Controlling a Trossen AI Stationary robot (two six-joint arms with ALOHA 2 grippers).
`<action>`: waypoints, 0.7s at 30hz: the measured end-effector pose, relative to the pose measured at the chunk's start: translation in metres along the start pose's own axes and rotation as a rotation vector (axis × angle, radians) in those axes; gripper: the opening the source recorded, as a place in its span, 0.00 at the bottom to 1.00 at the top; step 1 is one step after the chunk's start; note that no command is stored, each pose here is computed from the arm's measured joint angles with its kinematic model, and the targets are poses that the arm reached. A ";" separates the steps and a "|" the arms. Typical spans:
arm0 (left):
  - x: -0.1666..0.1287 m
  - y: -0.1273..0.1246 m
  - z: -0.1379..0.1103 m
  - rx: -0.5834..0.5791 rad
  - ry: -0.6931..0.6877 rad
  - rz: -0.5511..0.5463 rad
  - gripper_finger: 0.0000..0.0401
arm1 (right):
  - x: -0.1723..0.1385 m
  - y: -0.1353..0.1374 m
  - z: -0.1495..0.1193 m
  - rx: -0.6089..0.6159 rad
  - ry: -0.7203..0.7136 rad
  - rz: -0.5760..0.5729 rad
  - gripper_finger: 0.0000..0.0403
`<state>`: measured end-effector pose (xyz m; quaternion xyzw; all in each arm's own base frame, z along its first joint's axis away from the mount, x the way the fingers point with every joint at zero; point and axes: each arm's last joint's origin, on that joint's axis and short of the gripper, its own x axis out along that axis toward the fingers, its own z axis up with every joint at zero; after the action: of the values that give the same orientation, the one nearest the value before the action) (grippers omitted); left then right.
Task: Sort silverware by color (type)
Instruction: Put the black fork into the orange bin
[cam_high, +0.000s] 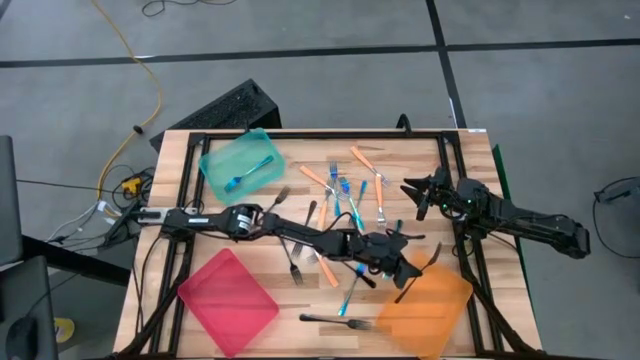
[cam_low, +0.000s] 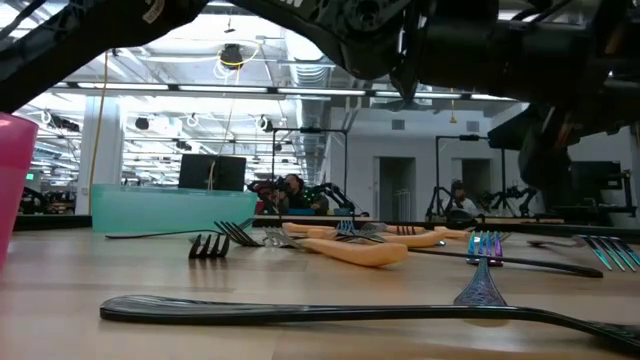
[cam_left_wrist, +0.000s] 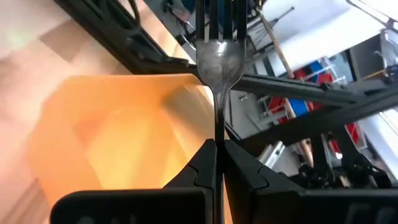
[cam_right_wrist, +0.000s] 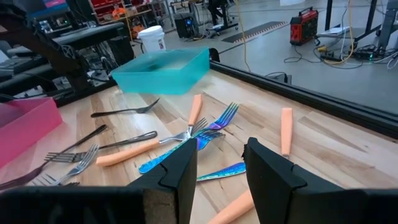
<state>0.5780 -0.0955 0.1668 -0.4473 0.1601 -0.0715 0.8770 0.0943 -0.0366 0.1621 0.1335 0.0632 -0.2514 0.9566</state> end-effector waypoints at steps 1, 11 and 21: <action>0.000 -0.001 0.000 -0.005 0.007 0.009 0.00 | 0.000 0.000 0.000 0.000 0.000 0.000 0.38; 0.003 -0.008 -0.010 -0.013 0.095 0.076 0.00 | 0.000 0.000 0.000 -0.001 -0.001 0.000 0.38; 0.007 0.005 -0.018 -0.112 0.145 0.109 0.00 | 0.000 0.000 0.000 0.000 -0.001 0.000 0.38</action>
<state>0.5780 -0.1079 0.1516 -0.4801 0.2510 -0.0470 0.8392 0.0942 -0.0366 0.1621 0.1332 0.0627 -0.2513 0.9567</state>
